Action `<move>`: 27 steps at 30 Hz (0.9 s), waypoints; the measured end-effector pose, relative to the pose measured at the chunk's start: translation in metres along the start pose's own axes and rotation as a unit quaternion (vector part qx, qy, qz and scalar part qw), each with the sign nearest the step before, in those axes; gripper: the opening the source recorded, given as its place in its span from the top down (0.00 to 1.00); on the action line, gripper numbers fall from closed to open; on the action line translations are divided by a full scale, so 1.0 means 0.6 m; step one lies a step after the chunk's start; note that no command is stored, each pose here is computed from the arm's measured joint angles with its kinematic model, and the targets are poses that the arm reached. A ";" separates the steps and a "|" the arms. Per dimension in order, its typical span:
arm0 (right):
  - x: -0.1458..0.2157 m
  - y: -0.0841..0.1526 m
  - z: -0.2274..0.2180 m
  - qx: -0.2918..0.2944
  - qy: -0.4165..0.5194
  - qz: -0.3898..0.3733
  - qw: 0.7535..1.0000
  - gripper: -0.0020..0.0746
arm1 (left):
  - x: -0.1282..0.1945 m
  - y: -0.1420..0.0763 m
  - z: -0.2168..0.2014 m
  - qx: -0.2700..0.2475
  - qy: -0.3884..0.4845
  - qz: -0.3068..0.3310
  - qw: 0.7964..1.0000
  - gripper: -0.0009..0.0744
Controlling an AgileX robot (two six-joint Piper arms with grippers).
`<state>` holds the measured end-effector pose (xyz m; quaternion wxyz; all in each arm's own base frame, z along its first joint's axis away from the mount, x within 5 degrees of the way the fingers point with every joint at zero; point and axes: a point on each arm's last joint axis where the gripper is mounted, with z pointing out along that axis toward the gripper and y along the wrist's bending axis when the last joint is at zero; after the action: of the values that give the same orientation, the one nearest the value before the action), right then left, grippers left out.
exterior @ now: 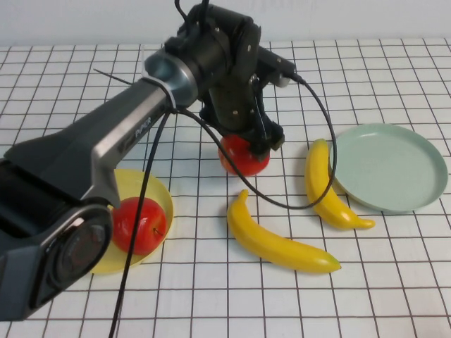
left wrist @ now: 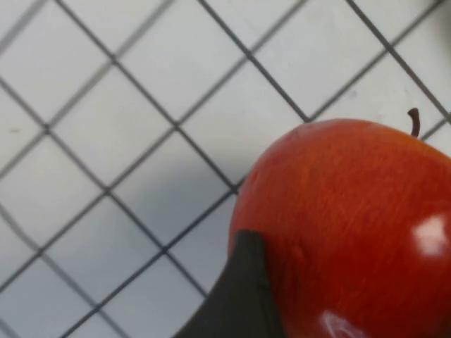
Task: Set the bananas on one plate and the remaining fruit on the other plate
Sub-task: Put one type of fruit in the left plate
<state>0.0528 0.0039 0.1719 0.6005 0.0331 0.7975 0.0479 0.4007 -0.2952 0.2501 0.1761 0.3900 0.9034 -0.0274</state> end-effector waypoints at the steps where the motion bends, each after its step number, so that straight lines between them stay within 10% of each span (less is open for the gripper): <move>1: 0.000 0.000 0.000 0.000 0.000 0.000 1.000 0.99 | -0.003 0.006 -0.017 -0.013 -0.010 -0.005 1.000 0.21; 13: 0.000 0.000 0.000 0.000 0.000 0.000 1.000 0.99 | 0.074 0.107 -0.198 -0.102 -0.054 -0.143 0.983 0.21; 27: 0.000 0.000 0.000 0.000 0.000 0.000 1.000 0.99 | 0.297 0.077 -0.163 -0.182 -0.024 -0.289 0.940 0.21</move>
<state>0.0528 0.0039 0.1719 0.6005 0.0331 0.7975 0.0479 0.2919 -0.1209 0.2856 0.2500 0.0728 0.9623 0.0783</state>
